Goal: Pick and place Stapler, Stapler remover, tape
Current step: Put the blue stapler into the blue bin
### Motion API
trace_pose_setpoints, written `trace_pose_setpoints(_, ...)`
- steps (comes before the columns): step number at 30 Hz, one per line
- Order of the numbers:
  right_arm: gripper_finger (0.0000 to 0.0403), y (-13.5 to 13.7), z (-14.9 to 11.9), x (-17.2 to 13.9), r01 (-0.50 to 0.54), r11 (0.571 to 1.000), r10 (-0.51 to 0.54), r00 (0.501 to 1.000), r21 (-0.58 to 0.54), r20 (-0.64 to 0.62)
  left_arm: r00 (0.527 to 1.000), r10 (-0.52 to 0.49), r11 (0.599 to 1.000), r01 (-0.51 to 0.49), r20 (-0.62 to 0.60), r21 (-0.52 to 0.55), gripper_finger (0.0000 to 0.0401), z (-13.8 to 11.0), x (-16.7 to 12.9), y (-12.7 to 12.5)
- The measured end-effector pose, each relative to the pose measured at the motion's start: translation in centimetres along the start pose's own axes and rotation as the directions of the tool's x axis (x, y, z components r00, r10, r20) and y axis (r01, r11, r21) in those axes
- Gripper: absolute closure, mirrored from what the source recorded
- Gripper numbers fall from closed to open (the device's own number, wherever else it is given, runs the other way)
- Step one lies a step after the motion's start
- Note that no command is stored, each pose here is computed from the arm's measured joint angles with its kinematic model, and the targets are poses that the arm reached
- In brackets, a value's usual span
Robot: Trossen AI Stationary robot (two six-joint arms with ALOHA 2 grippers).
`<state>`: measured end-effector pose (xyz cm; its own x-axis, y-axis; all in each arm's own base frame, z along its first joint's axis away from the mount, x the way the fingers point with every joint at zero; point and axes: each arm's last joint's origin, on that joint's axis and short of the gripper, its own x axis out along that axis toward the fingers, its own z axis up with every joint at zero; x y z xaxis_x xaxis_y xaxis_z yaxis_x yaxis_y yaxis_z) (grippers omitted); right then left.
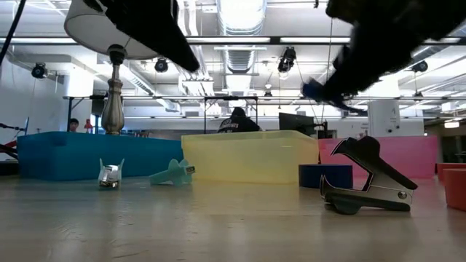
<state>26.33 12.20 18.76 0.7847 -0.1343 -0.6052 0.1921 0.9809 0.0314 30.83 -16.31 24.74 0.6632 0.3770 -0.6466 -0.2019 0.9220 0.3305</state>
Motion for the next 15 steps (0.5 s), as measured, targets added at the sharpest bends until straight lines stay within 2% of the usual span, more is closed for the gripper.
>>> trace_pose_setpoints(5,0.0339,-0.9,2.7,0.6,0.005,1.000,-0.006,0.980,0.003,0.199,0.991,0.135,0.988,-0.133,0.015,-0.072,0.0274,-0.1,-2.1,2.3)
trace_pose_setpoints(10,0.0339,-2.6,5.7,1.9,0.028,0.999,-0.040,0.906,0.036,0.421,0.988,0.157,0.981,-0.157,-0.010,-0.116,0.0291,-0.5,-4.7,4.8)
trace_pose_setpoints(13,0.0339,-4.0,6.8,2.9,0.028,0.998,-0.053,0.863,0.058,0.502,0.987,0.161,0.980,-0.162,-0.023,-0.118,0.0297,-0.9,-5.9,5.7)
trace_pose_setpoints(15,0.0339,-4.8,7.1,3.5,-0.010,0.999,-0.019,0.855,0.053,0.518,0.986,0.166,0.976,-0.166,-0.013,-0.138,0.0298,-1.2,-6.2,6.3)
